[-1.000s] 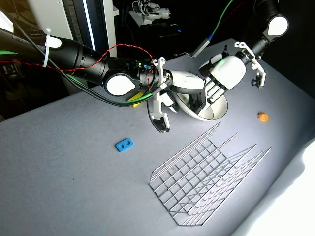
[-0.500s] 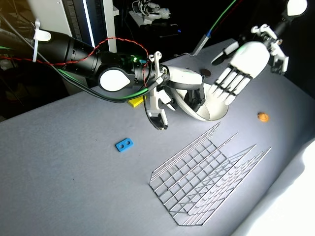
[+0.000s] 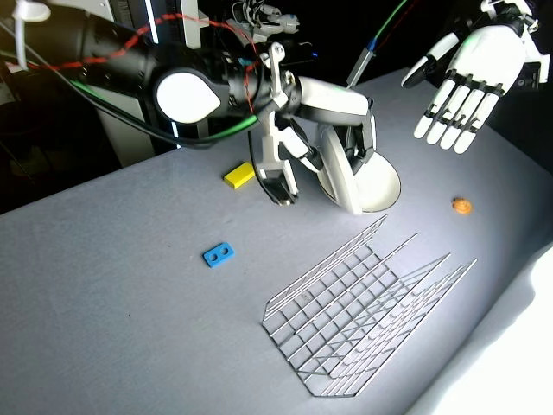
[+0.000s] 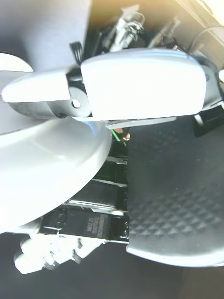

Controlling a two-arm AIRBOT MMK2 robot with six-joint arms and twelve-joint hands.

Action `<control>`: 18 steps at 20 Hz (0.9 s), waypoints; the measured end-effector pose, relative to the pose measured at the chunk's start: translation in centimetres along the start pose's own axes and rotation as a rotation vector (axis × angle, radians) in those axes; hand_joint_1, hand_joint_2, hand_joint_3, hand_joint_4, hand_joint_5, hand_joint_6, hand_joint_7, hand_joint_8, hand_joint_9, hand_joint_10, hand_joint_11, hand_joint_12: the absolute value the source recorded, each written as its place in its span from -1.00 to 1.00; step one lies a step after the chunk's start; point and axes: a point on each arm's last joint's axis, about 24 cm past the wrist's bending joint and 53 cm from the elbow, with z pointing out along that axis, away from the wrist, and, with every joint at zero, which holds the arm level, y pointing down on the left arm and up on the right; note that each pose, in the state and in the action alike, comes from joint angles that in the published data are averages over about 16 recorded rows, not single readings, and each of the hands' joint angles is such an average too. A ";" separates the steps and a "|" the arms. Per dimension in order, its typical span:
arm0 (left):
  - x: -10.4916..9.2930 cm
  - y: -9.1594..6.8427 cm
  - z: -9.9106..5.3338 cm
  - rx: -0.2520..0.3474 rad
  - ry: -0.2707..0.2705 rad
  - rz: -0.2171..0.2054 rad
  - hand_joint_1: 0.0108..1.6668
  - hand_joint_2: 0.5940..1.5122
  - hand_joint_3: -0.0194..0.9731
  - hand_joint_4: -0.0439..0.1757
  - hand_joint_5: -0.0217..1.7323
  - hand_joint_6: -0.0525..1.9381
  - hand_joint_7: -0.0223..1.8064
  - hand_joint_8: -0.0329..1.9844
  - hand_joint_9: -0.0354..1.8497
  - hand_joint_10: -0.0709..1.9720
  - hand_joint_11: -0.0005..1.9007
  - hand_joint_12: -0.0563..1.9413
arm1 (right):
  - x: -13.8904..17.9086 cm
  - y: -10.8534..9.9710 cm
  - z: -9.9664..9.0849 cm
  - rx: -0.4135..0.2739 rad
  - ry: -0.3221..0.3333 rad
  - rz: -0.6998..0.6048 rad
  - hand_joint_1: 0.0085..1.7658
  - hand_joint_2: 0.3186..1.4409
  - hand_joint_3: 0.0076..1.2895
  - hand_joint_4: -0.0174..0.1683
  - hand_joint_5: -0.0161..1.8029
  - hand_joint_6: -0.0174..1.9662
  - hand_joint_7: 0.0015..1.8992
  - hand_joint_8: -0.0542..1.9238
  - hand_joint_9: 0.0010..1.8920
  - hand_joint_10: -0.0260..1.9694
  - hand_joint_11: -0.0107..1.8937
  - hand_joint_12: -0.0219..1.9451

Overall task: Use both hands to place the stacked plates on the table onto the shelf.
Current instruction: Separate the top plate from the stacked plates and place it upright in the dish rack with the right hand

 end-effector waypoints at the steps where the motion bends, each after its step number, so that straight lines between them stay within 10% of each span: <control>1: -0.1 0.2 -0.2 -0.008 -0.004 -0.002 -1.00 0.30 -0.93 -0.60 -0.95 -0.93 -0.95 -0.97 -0.94 -0.93 -0.98 -0.95 | -0.7 0.0 -0.4 0.006 -0.007 0.013 0.34 0.19 -0.99 -0.81 -0.02 0.09 0.22 -0.13 0.50 -0.95 0.07 0.07; 18: -0.7 2.3 -1.5 -0.087 -0.041 -0.030 -0.99 0.31 -0.93 -0.60 -0.94 -0.93 -0.95 -0.96 -0.94 -0.93 -0.97 -0.93 | -12.3 -7.9 -7.7 0.090 -0.254 0.541 0.35 0.20 -0.99 -0.83 -0.02 0.10 0.25 -0.30 0.49 -0.95 0.05 0.03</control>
